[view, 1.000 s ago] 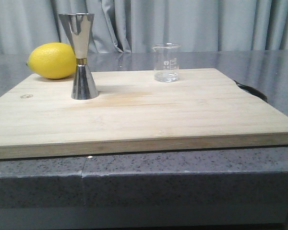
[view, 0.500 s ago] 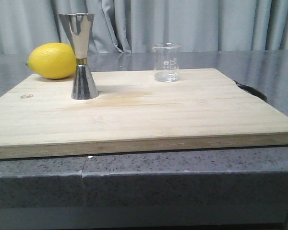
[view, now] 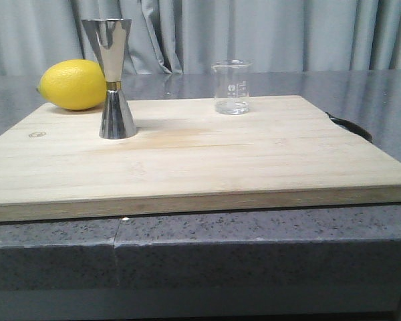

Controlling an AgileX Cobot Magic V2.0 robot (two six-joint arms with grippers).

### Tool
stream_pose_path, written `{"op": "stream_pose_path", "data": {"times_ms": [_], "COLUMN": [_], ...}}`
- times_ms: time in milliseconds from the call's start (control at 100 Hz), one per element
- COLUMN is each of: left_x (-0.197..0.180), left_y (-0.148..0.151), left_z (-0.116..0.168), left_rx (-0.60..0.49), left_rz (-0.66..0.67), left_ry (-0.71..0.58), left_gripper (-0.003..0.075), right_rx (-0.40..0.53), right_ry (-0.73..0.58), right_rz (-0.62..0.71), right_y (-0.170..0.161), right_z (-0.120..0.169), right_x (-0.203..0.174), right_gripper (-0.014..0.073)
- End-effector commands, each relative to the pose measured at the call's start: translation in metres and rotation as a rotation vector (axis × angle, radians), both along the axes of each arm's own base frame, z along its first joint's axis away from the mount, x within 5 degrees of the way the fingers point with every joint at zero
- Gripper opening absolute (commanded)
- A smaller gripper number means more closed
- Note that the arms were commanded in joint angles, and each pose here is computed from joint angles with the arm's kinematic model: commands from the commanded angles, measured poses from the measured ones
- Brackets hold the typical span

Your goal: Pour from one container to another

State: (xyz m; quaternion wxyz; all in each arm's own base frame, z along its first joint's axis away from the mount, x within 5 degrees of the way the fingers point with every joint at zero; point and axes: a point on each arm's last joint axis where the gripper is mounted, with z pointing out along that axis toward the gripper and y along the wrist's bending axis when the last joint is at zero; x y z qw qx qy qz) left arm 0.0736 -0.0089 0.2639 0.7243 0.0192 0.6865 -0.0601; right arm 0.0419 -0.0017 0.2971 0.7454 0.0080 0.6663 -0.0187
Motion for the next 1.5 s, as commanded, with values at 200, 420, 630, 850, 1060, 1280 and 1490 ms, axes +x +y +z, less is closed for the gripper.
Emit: {"op": "stream_pose_path", "data": {"times_ms": [200,420,630,850,1060,1280,1490], "left_x": [-0.001,-0.002,-0.015,-0.023,-0.026,-0.022,-0.022], "left_y": [-0.004,-0.001,0.000,0.003,0.003,0.003,0.004], "left_z": [0.008,0.004,0.009,-0.010,-0.019,-0.039,-0.040], "left_rx": [-0.017,-0.022,-0.042,-0.097,-0.098,-0.142,-0.144], "left_rz": [-0.046,-0.034,-0.046,-0.024,-0.034,-0.017,0.009], "left_ry": [-0.020,-0.011,-0.087,0.099,-0.031,-0.190,-0.181], "left_gripper": [-0.0019,-0.0019,-0.0019,-0.0019,-0.0019,-0.0019,-0.0019], "right_rx": [-0.011,-0.011,-0.011,-0.011,-0.011,-0.011,-0.011], "right_ry": [-0.096,-0.096,-0.096,-0.096,-0.096,-0.096,-0.096], "right_rz": [0.001,0.001,0.001,0.001,0.001,0.001,0.001], "right_y": [0.000,0.000,0.000,0.000,0.000,0.000,0.000], "right_z": [0.015,0.015,0.015,0.015,0.015,0.015,0.015], "right_x": [-0.002,-0.002,-0.002,-0.002,-0.002,-0.002,-0.002], "right_gripper": [-0.0070,-0.0070,-0.0070,-0.0070,-0.0070,-0.0070,-0.0070]}}
